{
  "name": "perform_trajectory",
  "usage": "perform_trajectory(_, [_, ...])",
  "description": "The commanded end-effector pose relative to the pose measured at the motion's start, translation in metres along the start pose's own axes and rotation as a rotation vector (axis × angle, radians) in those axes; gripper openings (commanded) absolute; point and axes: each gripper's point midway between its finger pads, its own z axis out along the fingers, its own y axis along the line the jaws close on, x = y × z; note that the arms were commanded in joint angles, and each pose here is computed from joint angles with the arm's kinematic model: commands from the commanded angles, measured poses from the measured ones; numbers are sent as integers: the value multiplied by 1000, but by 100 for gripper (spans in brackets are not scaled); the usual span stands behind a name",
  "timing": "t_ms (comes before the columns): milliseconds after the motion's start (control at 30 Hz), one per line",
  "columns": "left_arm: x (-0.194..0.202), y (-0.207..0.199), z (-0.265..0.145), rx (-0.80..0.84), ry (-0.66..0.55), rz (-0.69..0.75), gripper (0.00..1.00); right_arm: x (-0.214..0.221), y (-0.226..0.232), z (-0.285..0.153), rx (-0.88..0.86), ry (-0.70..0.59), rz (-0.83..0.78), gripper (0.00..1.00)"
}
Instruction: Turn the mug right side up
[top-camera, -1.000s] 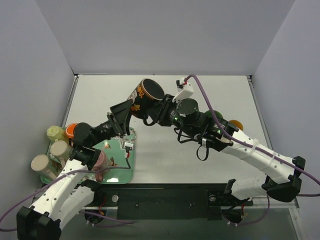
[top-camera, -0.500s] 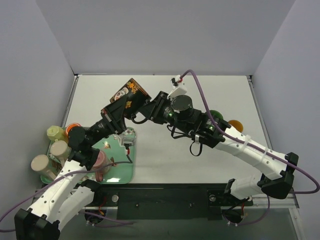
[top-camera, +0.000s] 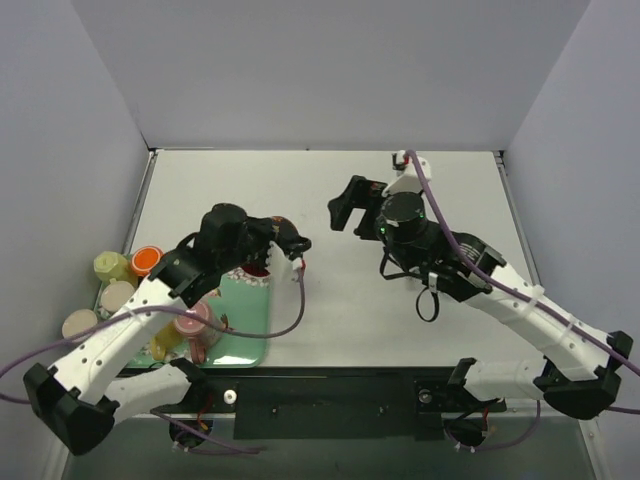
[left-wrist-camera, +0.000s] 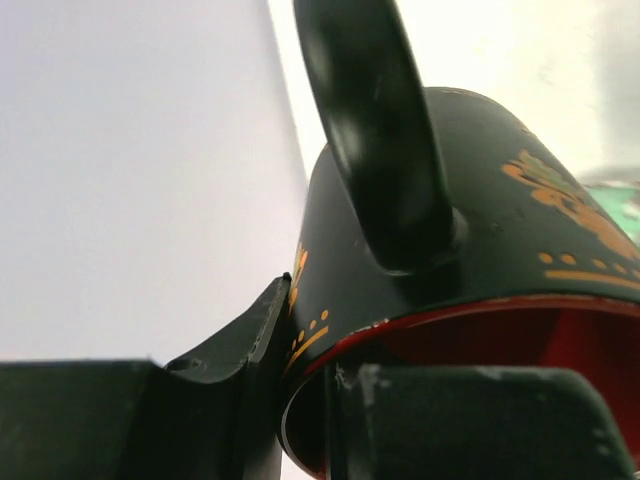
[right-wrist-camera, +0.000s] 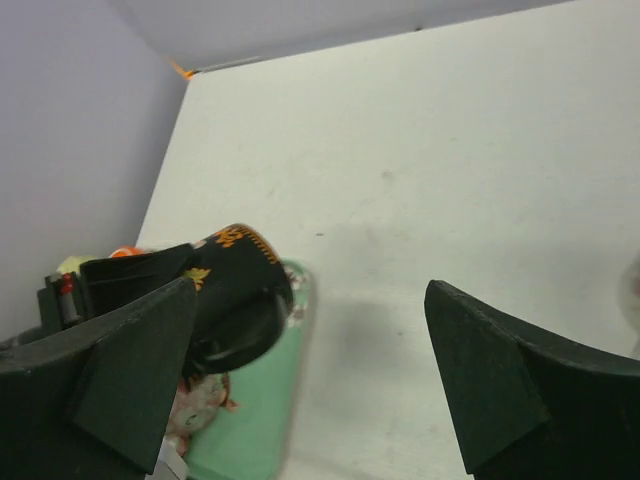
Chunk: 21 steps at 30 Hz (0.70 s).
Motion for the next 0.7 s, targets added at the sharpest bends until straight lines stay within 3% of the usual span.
perform_trajectory(0, [33, 26, -32, 54, 329, -394, 0, -29, -82, -33, 250, -126, -123, 92])
perform_trajectory(133, [10, 2, -9, 245, 391, -815, 0, -17, -128, -47, 341, -110, -135, 93])
perform_trajectory(333, [-38, -43, 53, 467, 455, -1213, 0, 1, -173, -66, 424, -85, -125, 92])
perform_trajectory(467, [-62, -51, 96, 504, 441, -1322, 0, 9, -197, -78, 476, -85, -118, 93])
perform_trajectory(667, [-92, -66, 162, 574, 449, -1363, 0, 25, -227, -87, 554, -71, -106, 93])
